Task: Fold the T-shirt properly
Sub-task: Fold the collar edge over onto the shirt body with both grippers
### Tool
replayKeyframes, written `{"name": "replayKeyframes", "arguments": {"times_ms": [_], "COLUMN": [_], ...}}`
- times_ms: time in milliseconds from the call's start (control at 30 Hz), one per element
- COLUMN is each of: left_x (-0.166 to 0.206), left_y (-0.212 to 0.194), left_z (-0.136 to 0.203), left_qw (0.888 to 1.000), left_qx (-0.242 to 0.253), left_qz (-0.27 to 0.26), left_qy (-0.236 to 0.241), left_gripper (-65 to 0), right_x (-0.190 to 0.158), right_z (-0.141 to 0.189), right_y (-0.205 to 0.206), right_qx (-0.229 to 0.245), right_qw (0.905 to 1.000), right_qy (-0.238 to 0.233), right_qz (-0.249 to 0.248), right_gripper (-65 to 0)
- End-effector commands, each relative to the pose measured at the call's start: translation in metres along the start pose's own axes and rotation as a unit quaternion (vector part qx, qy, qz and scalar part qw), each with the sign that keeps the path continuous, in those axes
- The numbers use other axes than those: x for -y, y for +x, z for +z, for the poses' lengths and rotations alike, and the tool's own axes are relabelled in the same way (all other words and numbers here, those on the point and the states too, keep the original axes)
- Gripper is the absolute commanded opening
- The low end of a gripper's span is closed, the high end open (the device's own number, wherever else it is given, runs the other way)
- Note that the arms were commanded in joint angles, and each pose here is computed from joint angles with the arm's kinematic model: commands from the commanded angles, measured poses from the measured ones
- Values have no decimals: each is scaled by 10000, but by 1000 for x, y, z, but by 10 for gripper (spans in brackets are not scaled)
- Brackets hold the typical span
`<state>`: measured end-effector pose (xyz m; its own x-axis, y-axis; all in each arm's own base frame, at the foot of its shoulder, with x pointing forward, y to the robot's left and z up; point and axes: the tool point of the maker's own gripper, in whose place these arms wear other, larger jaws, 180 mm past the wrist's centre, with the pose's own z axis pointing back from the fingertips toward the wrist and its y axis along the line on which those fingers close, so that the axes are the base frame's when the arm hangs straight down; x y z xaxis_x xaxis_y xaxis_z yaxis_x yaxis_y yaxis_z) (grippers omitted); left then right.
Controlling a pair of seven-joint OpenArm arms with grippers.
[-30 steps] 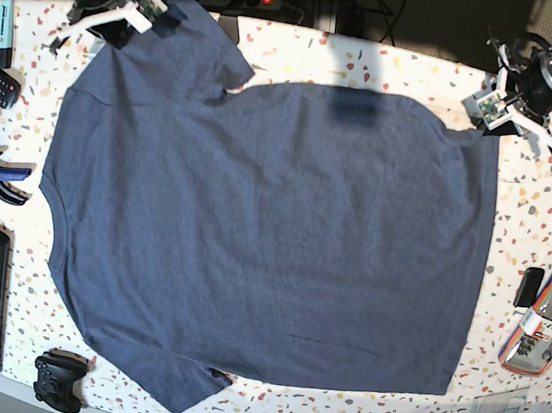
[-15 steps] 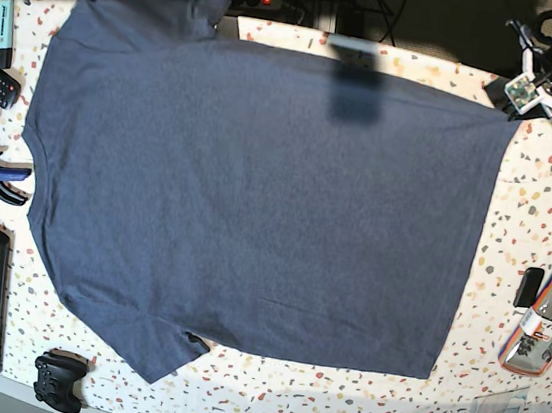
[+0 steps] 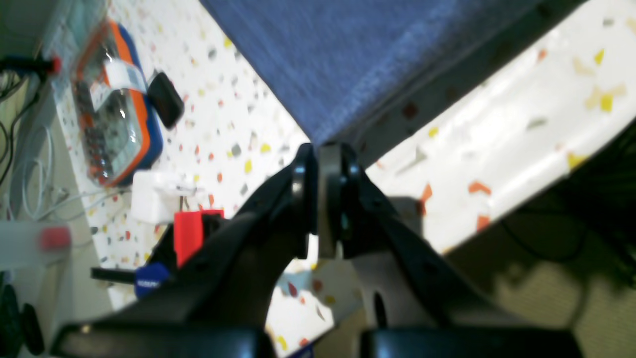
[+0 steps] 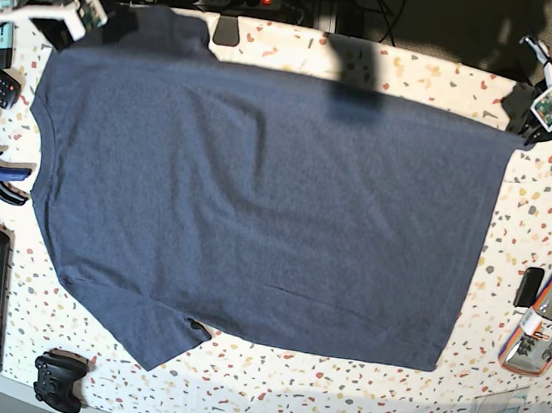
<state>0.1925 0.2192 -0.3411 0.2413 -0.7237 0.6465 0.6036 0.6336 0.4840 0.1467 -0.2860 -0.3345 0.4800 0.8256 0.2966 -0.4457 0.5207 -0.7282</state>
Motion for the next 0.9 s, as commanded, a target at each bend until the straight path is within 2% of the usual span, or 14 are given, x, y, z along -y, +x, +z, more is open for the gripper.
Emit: {"name": "replayKeyframes", "arguments": {"times_ms": [0, 100, 200, 333, 433, 600, 767, 867], "left_x": [-15, -29, -36, -47, -53, -64, -67, -58], "left_y": [12, 18, 14, 5, 4, 7, 0, -6], "left_z": [0, -8, -20, -35, -43, -52, -66, -81], "left_qw": [9996, 9988, 9984, 9967, 9957, 9944, 9920, 9930], "left_qx": [223, 364, 438, 482, 517, 630, 649, 546], "left_qz": [-67, 42, 279, 620, 728, 800, 1038, 1036], "left_qy": [186, 323, 232, 213, 237, 285, 320, 130], "left_gripper": [-650, -650, -650, -650, -650, -650, -650, -650], "right_x": [7, 16, 28, 28, 34, 37, 45, 44], "right_z": [-3, -15, -25, -41, -55, -74, -89, -99], "right_y": [11, 25, 40, 56, 58, 56, 46, 41], "right_qx": [169, 315, 477, 701, 716, 670, 550, 474], "right_qw": [9998, 9986, 9962, 9927, 9889, 9868, 9874, 9884], "right_qy": [-35, -31, -200, -16, -54, 53, -51, 49], "right_qz": [-52, -426, -701, -986, -1302, -1471, -1484, -1442], "right_gripper": [-650, -650, -650, -650, -650, -650, -650, -650]}}
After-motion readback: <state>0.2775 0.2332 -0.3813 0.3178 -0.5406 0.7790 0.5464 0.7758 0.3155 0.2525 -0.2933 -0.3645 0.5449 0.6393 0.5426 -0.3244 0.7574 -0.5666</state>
